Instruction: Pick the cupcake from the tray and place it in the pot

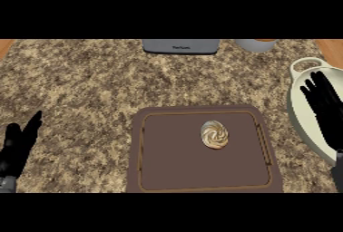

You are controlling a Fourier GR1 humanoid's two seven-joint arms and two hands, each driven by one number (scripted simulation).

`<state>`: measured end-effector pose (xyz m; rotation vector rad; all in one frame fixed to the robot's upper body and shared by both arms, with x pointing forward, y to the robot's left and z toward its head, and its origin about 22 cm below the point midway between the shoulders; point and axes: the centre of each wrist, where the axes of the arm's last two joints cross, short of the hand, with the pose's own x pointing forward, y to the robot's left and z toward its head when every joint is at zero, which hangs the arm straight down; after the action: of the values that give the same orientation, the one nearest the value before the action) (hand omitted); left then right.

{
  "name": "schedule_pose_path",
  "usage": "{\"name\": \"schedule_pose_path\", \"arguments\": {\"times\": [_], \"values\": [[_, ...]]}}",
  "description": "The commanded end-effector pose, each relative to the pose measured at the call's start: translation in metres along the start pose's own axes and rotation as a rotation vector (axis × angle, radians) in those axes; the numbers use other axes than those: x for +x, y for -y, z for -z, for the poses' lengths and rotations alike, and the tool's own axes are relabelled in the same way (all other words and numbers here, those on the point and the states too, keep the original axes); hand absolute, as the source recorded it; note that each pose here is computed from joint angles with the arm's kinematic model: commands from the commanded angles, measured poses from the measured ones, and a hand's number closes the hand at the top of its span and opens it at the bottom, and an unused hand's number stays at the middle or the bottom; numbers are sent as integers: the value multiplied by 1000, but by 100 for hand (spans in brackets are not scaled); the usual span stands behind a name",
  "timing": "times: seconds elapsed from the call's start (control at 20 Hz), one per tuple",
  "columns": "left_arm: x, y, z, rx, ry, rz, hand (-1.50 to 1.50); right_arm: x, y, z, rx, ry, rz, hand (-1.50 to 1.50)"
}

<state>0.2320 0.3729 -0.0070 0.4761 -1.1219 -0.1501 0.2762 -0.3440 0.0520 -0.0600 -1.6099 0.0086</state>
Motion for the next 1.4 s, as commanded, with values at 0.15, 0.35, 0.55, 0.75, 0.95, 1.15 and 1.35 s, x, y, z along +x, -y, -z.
{"name": "schedule_pose_path", "arguments": {"times": [0.15,0.35,0.55,0.75,0.95,1.15,1.35], "values": [[75,27,0,13,311,-238,0,22,-4,22,-72,172,-126,150],[113,43,0,-40,434,-347,0,29,29,15,-127,158,-697,150],[131,44,3,-43,433,-371,0,-42,-33,-1,-221,315,-445,-150],[118,36,-10,-36,436,-380,0,-4,-47,-1,-142,418,-425,-150],[119,62,-11,-33,437,-376,0,43,-46,-14,-6,346,-506,-150],[133,53,-14,-25,428,-384,0,62,-55,-15,171,168,-638,-150],[126,59,-14,-38,440,-369,0,87,-72,-6,309,27,-803,-150]]}}
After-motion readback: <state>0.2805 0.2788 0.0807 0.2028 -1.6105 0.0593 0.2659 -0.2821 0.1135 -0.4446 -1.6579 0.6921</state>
